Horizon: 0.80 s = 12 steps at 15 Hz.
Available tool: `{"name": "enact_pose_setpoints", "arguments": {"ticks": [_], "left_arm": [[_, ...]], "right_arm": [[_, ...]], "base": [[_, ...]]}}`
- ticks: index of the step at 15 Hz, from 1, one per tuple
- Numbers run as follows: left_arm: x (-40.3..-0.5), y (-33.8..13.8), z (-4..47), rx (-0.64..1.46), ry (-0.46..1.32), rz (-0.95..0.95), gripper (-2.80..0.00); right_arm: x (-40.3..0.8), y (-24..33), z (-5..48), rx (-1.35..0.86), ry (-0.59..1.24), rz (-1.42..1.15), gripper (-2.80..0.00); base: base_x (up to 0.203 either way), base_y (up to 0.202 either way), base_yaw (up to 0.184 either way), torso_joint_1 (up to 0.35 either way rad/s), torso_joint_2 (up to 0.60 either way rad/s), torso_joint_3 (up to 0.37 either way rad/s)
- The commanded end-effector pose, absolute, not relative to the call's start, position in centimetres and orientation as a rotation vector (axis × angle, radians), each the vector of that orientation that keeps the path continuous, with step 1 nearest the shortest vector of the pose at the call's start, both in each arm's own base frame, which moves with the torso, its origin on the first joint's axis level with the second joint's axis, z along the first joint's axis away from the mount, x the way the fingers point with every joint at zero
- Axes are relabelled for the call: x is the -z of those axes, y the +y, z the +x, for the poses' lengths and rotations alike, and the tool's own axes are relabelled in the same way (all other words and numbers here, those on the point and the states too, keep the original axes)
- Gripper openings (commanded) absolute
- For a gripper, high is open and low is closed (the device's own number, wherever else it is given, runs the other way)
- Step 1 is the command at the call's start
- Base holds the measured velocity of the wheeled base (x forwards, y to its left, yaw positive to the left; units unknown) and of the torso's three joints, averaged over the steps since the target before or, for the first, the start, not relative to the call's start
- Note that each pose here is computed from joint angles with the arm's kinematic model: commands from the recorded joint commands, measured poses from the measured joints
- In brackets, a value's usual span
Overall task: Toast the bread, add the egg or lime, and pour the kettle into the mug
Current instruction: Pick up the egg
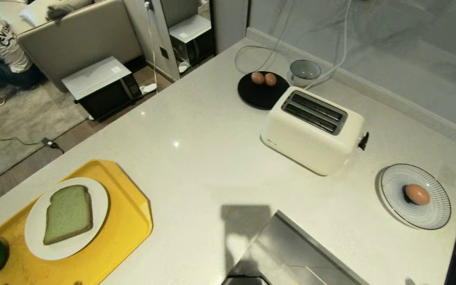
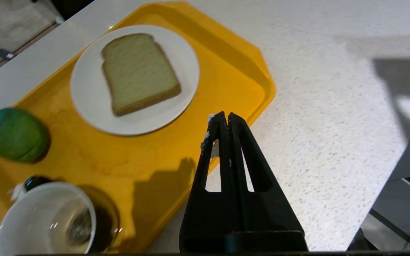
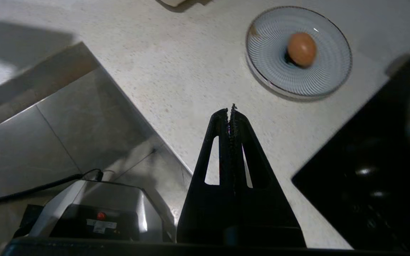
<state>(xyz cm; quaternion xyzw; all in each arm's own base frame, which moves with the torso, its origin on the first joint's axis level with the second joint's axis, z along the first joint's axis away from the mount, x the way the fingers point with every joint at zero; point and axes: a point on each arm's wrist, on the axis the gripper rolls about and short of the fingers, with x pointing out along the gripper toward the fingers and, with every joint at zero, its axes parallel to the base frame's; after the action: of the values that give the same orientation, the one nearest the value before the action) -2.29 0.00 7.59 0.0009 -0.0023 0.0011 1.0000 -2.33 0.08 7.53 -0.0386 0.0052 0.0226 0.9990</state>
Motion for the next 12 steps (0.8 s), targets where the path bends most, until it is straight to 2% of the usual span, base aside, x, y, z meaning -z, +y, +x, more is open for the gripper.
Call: {"name": "enact_pose_setpoints", "arguments": {"ticks": [1,12], "left_arm": [[-7.59,0.00,-2.29,-0.003,-0.006,0.002,-2.80],[-7.59,0.00,-2.29,-0.003,-0.006,0.002,-2.80]], "right_arm": [[-7.53,0.08,-2.33,-0.047,0.011,-0.079,-2.80],[-7.55,0.01,-2.43,-0.013,0.036,-0.096,-2.80]], "base": [[0.002,0.002,-0.126,0.002,0.00,0.007],[0.000,0.000,-0.007,0.001,0.00,0.000]]}}
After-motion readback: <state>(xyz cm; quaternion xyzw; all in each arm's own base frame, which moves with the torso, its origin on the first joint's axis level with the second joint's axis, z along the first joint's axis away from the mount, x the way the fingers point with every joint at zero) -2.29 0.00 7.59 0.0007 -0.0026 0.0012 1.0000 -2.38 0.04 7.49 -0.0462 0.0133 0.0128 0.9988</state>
